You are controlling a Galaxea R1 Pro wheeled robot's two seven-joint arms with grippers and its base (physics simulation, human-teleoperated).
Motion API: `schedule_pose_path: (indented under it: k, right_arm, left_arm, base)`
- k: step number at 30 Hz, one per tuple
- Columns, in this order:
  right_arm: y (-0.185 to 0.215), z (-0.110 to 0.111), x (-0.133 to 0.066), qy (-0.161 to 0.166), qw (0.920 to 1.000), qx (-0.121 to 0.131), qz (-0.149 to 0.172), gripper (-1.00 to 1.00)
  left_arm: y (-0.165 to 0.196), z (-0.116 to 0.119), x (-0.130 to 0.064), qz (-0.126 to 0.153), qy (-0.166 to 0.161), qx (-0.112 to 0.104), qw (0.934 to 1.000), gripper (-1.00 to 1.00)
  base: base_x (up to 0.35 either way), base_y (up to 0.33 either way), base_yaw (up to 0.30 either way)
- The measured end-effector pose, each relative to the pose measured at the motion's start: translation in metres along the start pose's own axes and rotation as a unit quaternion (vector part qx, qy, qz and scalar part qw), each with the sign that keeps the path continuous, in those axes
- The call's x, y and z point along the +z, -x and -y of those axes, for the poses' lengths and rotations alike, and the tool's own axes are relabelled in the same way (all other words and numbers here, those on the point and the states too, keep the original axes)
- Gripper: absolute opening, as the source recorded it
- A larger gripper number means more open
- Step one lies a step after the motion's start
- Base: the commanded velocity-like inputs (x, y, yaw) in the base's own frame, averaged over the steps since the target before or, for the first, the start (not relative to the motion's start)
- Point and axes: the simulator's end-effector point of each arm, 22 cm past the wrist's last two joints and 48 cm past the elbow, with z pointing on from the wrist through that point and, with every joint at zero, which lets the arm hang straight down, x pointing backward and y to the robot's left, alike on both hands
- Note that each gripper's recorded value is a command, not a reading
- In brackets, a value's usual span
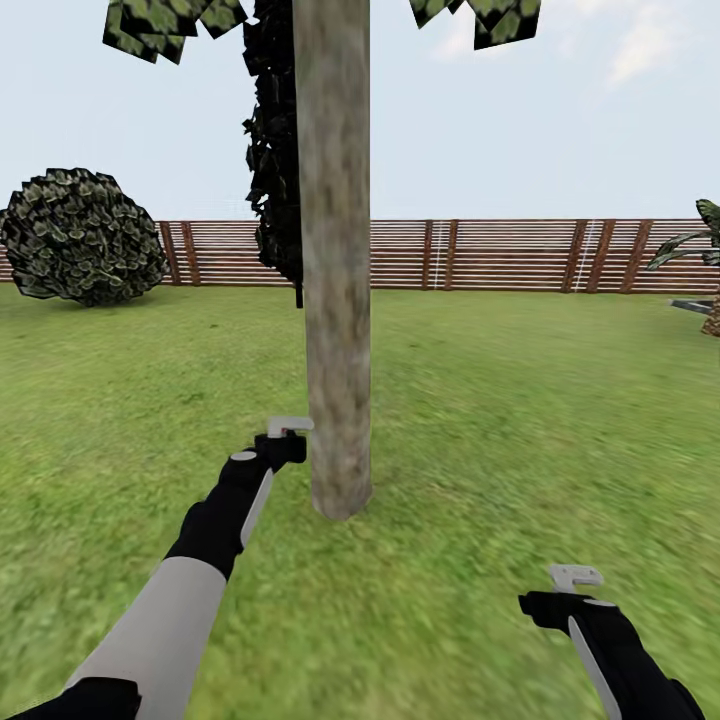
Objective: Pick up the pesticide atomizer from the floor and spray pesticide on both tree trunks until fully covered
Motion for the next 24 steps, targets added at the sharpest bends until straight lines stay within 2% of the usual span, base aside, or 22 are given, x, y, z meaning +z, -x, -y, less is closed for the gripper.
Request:
schedule_pose_path:
  k: [9,11,16,23,24]
  right_arm:
    - [0.000,0.000,0.000,0.000,1.0000,0.000,0.000,1.00]
    - [0.000,0.000,0.000,0.000,1.0000,0.000,0.000,1.00]
    - [0.004,0.000,-0.001,0.000,1.0000,-0.001,0.005,1.00]
    - [0.007,0.000,-0.003,0.000,1.0000,0.000,0.008,1.00]
    - [0.008,0.000,-0.003,-0.001,1.0000,-0.001,0.010,1.00]
  left_arm:
    - [-0.065,0.006,0.001,-0.060,-0.004,-0.003,0.9982,-1.00]
    - [-0.079,0.007,0.000,-0.071,-0.005,-0.004,0.9975,-1.00]
    - [-0.101,0.008,-0.003,-0.087,-0.005,-0.007,0.9962,-1.00]
    - [-0.129,0.010,-0.009,-0.106,-0.006,-0.009,0.9943,-1.00]
    - [-0.161,0.012,-0.018,-0.128,-0.007,-0.013,0.9916,-1.00]
  base:
    - [-0.002,0.000,0.000]
    - [-0.228,0.000,0.000]
    - [-0.190,0.000,0.000]
    - [-0.025,0.000,0.000]
    - [-0.002,0.000,0.000]
